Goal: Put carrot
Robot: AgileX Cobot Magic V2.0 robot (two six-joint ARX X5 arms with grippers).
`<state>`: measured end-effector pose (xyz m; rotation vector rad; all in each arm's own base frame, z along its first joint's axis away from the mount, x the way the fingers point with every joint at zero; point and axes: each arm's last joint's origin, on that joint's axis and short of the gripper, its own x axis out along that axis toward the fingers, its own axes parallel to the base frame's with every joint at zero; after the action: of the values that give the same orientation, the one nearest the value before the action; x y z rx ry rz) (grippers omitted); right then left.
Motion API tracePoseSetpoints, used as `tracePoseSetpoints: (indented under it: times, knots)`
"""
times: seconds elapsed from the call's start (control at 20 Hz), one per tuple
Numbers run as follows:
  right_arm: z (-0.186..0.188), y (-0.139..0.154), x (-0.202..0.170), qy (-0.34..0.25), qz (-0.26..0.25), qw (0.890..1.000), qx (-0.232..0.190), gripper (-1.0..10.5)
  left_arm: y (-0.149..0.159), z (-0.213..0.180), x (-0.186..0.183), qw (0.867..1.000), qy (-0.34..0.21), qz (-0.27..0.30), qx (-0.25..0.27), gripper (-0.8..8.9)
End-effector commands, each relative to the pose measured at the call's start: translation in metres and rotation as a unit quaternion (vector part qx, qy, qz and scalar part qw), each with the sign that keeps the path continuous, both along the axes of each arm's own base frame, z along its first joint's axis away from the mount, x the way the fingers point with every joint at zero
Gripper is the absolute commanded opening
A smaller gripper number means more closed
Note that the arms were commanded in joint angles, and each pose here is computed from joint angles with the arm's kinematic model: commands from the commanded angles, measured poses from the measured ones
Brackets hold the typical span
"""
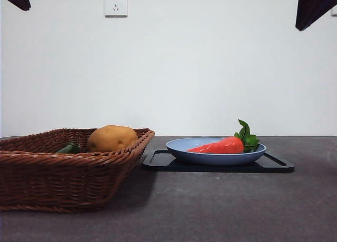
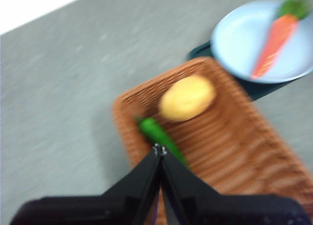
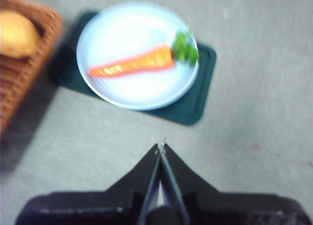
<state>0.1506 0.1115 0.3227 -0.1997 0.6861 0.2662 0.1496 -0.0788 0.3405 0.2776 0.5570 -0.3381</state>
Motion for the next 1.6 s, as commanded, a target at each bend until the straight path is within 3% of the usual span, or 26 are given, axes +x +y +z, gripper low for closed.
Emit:
tracePoseSetpoints:
  times: [0.05,0.35,0.45,1.15,1.35,1.45,1.6]
  knots:
    - [-0.009,-0.001,-0.01,-0.043,0.012,0.998,0.04,0.1,0.004,-0.011,-0.012,0.999,-0.02,-0.023,-0.04,0.06]
    - [-0.055,-0.015,-0.03,-0.142,0.022,0.981,0.13,0.1,0.019,-0.064,-0.038,0.987,-0.063,0.012,-0.148,0.06]
    - [-0.069,-0.017,-0.032,-0.145,0.012,0.978,0.151,0.1,0.022,-0.069,-0.044,0.984,-0.063,0.011,-0.168,0.06]
    - [-0.073,-0.017,-0.031,-0.134,0.006,0.98,0.145,0.1,0.02,-0.072,-0.043,0.984,-0.044,0.0,-0.171,0.08]
    - [-0.073,-0.017,-0.031,-0.134,0.006,0.98,0.145,0.1,0.041,-0.059,-0.065,0.978,-0.138,0.007,-0.156,0.08]
    - [-0.073,-0.017,-0.031,-0.134,0.006,0.98,0.145,0.1,0.055,-0.057,-0.075,0.968,-0.194,0.048,-0.155,0.08]
    - [-0.073,-0.017,-0.031,-0.134,0.006,0.98,0.145,0.1,0.068,-0.066,-0.082,0.956,-0.231,0.114,-0.138,0.08]
